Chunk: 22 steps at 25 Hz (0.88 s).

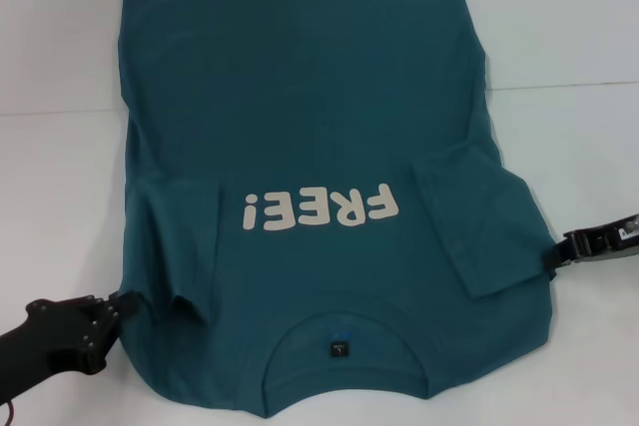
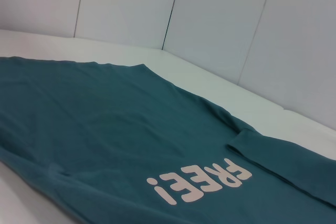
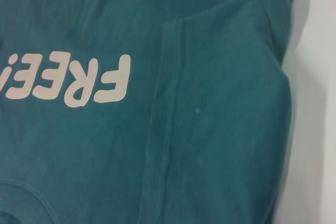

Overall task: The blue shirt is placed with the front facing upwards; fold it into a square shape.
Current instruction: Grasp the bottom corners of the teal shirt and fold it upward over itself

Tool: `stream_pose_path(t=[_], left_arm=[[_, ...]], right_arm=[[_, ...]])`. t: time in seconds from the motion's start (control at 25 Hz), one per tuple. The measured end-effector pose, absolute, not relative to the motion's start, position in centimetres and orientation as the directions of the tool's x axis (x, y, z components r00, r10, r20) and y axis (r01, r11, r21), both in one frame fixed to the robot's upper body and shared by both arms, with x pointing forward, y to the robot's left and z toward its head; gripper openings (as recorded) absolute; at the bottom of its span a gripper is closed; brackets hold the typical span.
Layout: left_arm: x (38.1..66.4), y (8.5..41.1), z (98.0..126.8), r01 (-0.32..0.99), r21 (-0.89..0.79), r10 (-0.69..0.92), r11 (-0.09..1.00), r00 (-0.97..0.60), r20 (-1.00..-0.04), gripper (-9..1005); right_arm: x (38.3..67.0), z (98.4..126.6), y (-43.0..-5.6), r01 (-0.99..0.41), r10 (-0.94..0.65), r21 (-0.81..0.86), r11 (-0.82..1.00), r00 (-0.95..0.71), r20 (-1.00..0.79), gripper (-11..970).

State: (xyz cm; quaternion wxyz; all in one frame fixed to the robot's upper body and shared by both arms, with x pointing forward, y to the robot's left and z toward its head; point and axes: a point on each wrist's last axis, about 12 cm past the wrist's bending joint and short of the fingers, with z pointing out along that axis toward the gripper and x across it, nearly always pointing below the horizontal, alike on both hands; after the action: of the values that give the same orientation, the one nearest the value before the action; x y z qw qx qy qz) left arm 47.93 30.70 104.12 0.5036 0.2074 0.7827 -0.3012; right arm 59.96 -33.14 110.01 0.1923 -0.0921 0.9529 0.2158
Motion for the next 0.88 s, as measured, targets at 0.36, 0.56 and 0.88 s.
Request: stream_pose_path(t=[0.36,0.56,0.88], left_arm=[[48.2,30.6,104.3,0.634,-0.259,0.024,0.729,-0.401,-0.916,1],[48.2,30.6,104.3,0.634,-0.259,0.024,0.729,-0.401,-0.916,1],[48.2,30.6,104.3,0.634,-0.258,0.025,0.729,-0.401,-0.916,1]], right_arm=[[60.0,111.9,-33.9,-0.288,-0.117,0.351,0.891,-0.893,-0.435,12],[60.1,112.4,-33.9,-0.295,-0.124,0.349,0.889,-0.891,-0.437,21],[60.5,113.8,-33.9,-0.319,-0.146,0.332,0.888,-0.879,-0.454,58]])
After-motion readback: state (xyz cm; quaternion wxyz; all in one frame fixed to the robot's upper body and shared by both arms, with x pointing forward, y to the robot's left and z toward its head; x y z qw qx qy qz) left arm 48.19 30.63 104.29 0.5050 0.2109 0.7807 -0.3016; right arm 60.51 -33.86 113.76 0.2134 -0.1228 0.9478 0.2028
